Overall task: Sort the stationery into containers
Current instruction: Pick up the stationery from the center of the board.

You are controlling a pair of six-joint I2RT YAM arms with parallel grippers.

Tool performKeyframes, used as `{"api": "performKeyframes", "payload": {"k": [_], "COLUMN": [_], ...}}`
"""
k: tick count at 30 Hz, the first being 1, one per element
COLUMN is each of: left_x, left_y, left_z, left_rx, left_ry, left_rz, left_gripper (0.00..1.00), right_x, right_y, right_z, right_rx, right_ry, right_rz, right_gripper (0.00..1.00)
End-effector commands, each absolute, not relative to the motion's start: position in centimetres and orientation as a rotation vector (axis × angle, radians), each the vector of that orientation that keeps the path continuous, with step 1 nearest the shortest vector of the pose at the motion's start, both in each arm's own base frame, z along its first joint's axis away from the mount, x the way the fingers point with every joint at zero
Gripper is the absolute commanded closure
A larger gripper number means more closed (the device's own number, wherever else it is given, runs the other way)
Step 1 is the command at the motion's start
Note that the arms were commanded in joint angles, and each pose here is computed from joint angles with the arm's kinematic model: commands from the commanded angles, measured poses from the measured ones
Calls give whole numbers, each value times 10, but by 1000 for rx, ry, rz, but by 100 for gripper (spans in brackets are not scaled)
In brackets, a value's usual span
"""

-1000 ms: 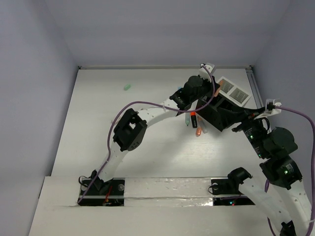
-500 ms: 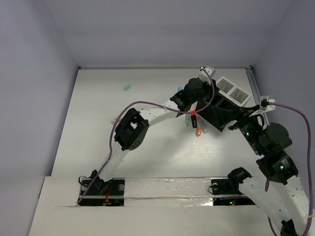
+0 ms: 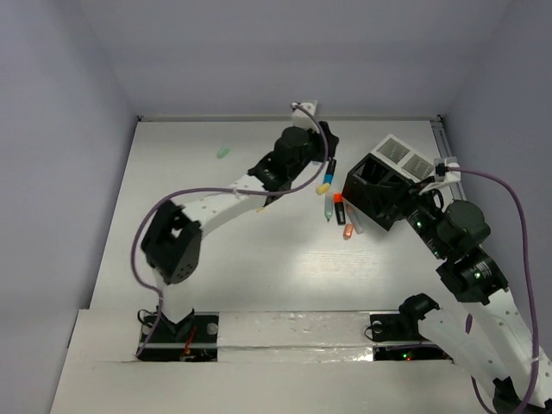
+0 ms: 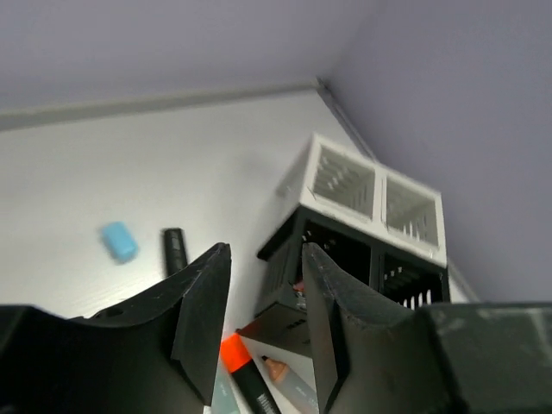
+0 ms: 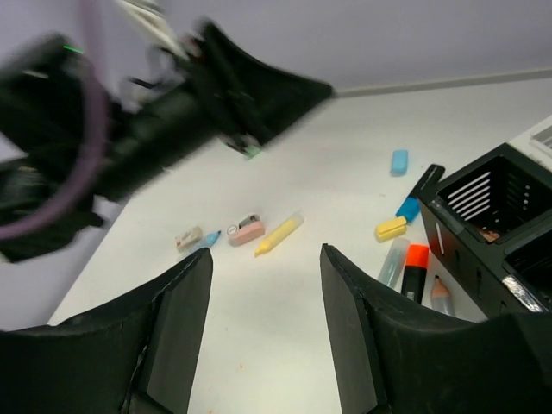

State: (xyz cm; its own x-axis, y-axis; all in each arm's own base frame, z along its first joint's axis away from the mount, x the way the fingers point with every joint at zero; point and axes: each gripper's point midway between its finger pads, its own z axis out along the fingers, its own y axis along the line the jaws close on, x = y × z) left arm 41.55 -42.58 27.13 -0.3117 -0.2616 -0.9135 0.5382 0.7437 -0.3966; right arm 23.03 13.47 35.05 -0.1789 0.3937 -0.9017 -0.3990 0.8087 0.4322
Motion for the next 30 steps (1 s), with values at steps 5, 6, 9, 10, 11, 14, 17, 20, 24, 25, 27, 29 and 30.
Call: {"api": "performKeyframes", "payload": {"k": [5, 6, 9, 10, 11, 14, 17, 20, 24, 25, 27, 29, 30], "left_x": [371, 363, 337, 332, 321, 302, 285, 271, 257, 253, 249, 243, 241], "left_y": [-309, -300, -269, -263, -252, -230, -213, -200, -187, -183, -181, -183, -184], "left_z": [311, 308, 293, 288, 279, 267, 268, 266, 259, 263, 255, 248, 248], "left_rx": [-77, -82, -113, -114, -117, -132, -149, -151, -141, -143, -135, -122, -120], "left_ry": [1642, 1637, 1647, 1657, 1677, 1699, 1682, 1673, 1676, 1661, 1670, 1668, 1656], "left_rz": [-666, -665, -659, -657, -648, -633, -653, -670, -674, -684, -685, -723, -742], "left_gripper": [66, 65, 59, 58, 56, 49, 43, 36, 29, 29, 27, 26, 24], "right_x": [250, 254, 266, 267, 274, 290, 306, 329, 365, 374, 386, 405, 408], "right_y": [170, 175, 193, 201, 205, 216, 220, 219, 212, 212, 208, 214, 214], "right_z": [333, 330, 312, 309, 299, 288, 285, 264, 253, 240, 228, 218, 210], "right_rx": [-98, -107, -138, -160, -160, -173, -169, -156, -126, -117, -97, -94, -98], "right_ry": [1651, 1661, 1728, 1740, 1772, 1816, 1841, 1918, 1974, 2011, 2056, 2094, 2134], "right_rz": [794, 802, 848, 870, 864, 830, 792, 686, 513, 473, 394, 351, 325], "right_gripper": [42, 42, 43, 42, 42, 40, 38, 35, 29, 29, 27, 25, 24]}}
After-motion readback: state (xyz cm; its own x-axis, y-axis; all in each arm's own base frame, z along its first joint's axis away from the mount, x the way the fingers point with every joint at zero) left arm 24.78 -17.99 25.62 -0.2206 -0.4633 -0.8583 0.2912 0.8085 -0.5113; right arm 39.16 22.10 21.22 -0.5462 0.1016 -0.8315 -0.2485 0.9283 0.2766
